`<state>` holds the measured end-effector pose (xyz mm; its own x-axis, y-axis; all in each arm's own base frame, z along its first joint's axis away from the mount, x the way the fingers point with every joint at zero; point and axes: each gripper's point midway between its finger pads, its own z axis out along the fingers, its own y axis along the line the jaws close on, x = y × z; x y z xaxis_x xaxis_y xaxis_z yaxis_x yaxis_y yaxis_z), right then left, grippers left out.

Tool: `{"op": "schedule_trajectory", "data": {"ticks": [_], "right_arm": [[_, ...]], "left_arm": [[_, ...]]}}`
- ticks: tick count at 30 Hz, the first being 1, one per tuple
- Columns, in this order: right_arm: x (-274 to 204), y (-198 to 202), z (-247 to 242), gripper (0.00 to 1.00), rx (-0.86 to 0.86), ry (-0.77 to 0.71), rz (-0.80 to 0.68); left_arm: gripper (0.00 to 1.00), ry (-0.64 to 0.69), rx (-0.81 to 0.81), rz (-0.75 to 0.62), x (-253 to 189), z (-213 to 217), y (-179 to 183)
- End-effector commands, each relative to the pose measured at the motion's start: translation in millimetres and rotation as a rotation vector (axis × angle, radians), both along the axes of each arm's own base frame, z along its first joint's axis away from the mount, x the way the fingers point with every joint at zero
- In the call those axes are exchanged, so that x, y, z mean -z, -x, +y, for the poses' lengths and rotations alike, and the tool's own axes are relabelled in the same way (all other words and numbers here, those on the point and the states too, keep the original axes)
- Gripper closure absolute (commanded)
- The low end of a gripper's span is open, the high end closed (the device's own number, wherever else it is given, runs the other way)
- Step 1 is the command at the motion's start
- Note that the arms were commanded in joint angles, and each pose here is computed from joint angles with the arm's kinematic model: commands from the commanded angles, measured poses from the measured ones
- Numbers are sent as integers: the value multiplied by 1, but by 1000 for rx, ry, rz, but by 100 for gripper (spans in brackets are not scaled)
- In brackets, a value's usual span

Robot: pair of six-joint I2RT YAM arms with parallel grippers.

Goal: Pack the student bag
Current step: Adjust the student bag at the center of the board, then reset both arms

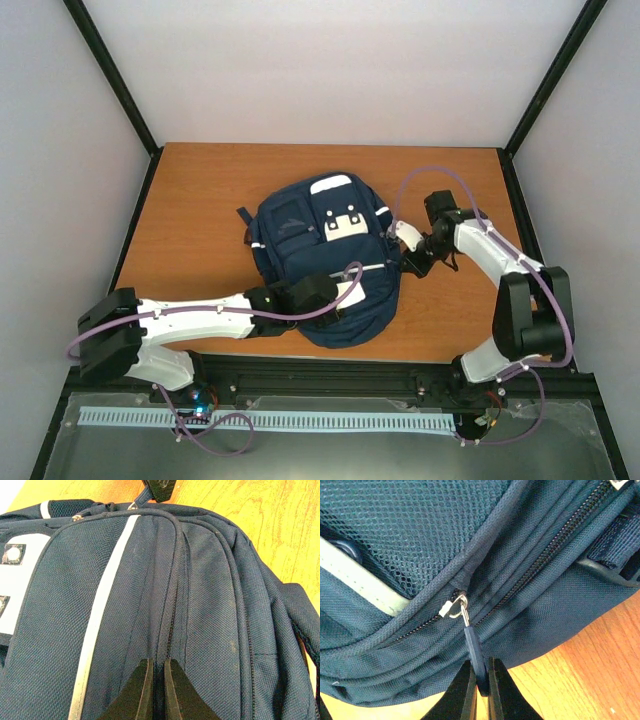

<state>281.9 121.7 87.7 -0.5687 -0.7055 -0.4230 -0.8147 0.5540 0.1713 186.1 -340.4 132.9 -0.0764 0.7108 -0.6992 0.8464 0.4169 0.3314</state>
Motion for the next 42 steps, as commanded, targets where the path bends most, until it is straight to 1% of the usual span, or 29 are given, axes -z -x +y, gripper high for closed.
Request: {"op": "schedule_trajectory", "data": {"ticks": [1,6,9,12,14,17,20,22,25,26,27,28,29,30,32,34,36,39,40,42], "right_arm": [[-12,-60,-9,97,106,23,-130],[-8,-79,-5,97,135,13,-121],[-7,-83,-3,97,144,0,-112],[-16,-80,0,96,145,-21,-120],[-25,-76,0,91,145,-29,-132],[-46,-66,0,78,145,-45,-164],[-72,-57,-1,65,142,-62,-215],[-88,-52,-2,53,149,-71,-250],[-115,-48,-3,44,163,-84,-307],[-124,-48,-4,40,173,-88,-330],[-133,-48,-5,33,182,-93,-350],[-142,-50,-6,22,194,-97,-376],[-152,-51,-7,3,208,-100,-403],[-164,-52,-8,0,220,-106,-436],[-185,-57,-12,0,261,-116,-497],[-208,-62,-15,0,288,-126,-556],[-234,-68,-21,0,338,-131,-624],[-269,-80,-33,0,466,-152,-716],[-274,-84,-36,0,516,-179,-721],[-267,-87,-36,0,582,-218,-680]], "left_arm": [[98,25,49,31,-7,-3,18],[99,31,48,29,-8,-1,19],[98,30,39,32,-8,0,18],[86,21,-12,15,-9,4,11],[76,20,-59,0,-13,7,4],[63,27,-95,-4,-21,8,0],[59,26,-138,6,-32,9,-4],[56,23,-174,0,-42,13,-8],[45,41,-230,-38,-65,21,-17],[39,52,-254,-53,-73,26,-21],[32,70,-285,-70,-84,32,-25],[25,93,-313,-83,-95,38,-30],[13,122,-343,-95,-107,45,-34],[2,153,-386,-105,-120,54,-40],[0,240,-507,-115,-147,80,-54],[0,298,-607,-118,-166,106,-67],[0,323,-709,-135,-182,131,-78],[0,317,-801,-189,-201,158,-87],[0,316,-818,-206,-203,166,-88],[0,331,-833,-221,-203,176,-90]]}}
